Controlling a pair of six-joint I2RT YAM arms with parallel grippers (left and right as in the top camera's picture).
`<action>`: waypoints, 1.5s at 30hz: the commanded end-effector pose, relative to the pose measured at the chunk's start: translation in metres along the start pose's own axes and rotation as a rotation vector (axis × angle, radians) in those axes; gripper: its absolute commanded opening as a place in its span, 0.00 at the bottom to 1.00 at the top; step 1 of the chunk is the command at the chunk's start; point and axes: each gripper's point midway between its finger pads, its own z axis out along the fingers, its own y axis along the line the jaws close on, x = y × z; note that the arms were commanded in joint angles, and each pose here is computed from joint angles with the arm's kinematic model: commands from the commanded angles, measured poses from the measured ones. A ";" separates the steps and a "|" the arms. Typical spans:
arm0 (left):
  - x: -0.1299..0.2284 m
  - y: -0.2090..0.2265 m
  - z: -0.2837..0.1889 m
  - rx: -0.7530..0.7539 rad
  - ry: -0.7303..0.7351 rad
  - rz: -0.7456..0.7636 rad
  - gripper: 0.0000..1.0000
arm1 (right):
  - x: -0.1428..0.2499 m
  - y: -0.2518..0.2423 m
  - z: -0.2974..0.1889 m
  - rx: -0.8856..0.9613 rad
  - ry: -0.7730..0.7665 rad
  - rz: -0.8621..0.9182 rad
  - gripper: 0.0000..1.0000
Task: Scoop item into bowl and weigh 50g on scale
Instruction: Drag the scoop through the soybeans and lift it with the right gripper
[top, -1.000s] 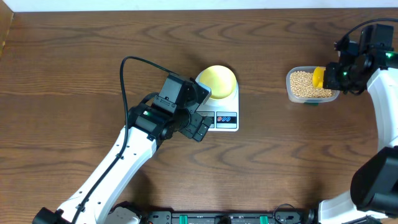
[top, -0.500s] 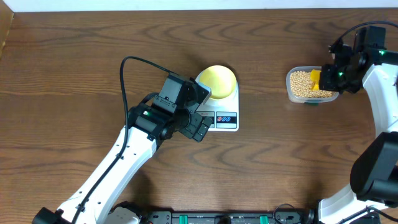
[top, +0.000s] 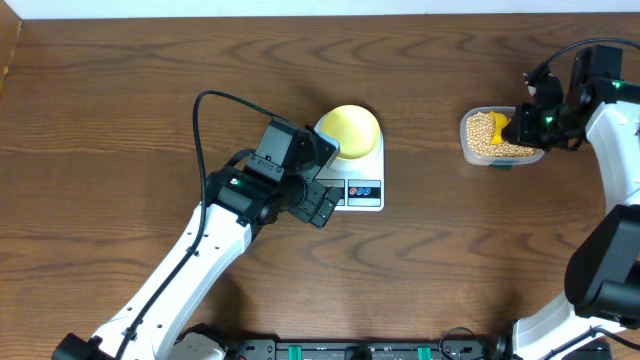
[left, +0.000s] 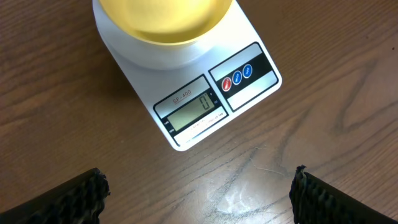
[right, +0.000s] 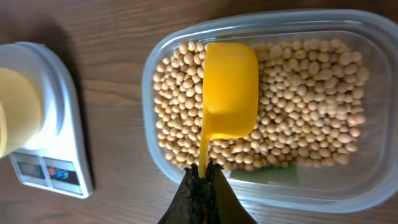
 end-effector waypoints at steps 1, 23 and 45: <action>0.005 0.002 0.003 -0.009 0.016 -0.008 0.96 | -0.003 0.005 -0.004 -0.089 -0.016 0.015 0.01; 0.005 0.002 0.003 -0.009 0.016 -0.008 0.96 | 0.004 -0.013 -0.018 -0.242 -0.055 0.149 0.01; 0.005 0.002 0.003 -0.009 0.016 -0.008 0.96 | 0.007 -0.036 -0.047 -0.517 -0.206 0.316 0.01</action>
